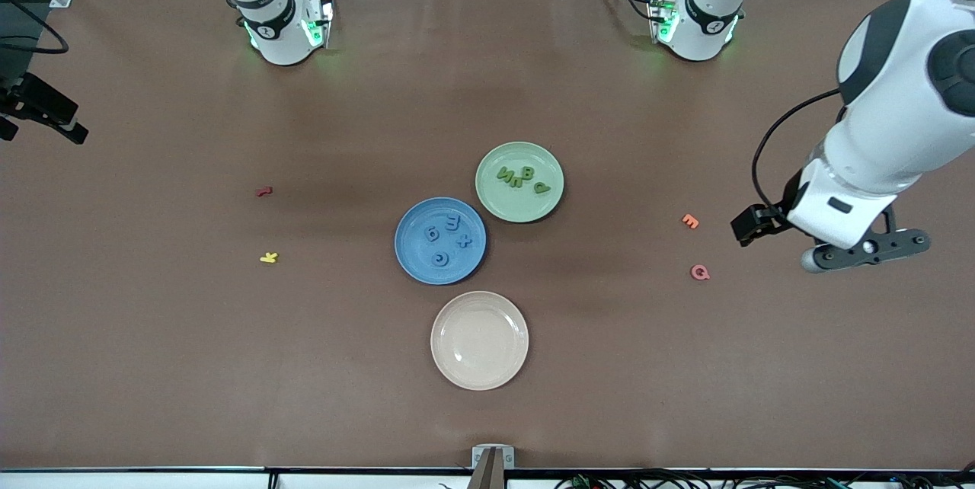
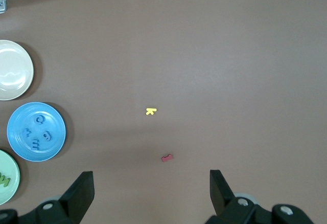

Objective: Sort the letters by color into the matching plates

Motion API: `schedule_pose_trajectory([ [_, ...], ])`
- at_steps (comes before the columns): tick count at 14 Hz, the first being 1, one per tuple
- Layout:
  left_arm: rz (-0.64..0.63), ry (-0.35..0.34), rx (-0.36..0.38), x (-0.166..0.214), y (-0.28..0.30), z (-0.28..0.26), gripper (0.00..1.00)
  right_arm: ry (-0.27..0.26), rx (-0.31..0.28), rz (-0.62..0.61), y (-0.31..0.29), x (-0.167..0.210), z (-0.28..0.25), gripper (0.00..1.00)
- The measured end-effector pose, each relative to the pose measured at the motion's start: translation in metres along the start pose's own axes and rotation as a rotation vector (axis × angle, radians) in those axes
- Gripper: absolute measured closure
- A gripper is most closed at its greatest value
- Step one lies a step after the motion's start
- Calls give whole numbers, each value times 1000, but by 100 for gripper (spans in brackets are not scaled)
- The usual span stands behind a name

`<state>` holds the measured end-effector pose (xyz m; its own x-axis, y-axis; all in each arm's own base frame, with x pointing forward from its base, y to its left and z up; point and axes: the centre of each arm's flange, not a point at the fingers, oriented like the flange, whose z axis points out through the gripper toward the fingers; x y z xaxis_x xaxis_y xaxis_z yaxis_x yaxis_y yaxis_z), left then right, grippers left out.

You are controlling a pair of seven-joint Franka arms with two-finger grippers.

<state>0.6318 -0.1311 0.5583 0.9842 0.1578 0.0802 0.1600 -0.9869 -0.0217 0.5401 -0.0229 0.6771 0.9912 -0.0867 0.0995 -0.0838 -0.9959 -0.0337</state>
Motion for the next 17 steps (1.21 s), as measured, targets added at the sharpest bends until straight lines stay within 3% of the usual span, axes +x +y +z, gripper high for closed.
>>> schedule_pose_trajectory([
  [7,66,-73,-21,-19,-70,-53,0,0,0,0,0,0,0,0],
  [17,165,-78,10,-52,-85,-81,0,-2,-1,0,0,0,0,0],
])
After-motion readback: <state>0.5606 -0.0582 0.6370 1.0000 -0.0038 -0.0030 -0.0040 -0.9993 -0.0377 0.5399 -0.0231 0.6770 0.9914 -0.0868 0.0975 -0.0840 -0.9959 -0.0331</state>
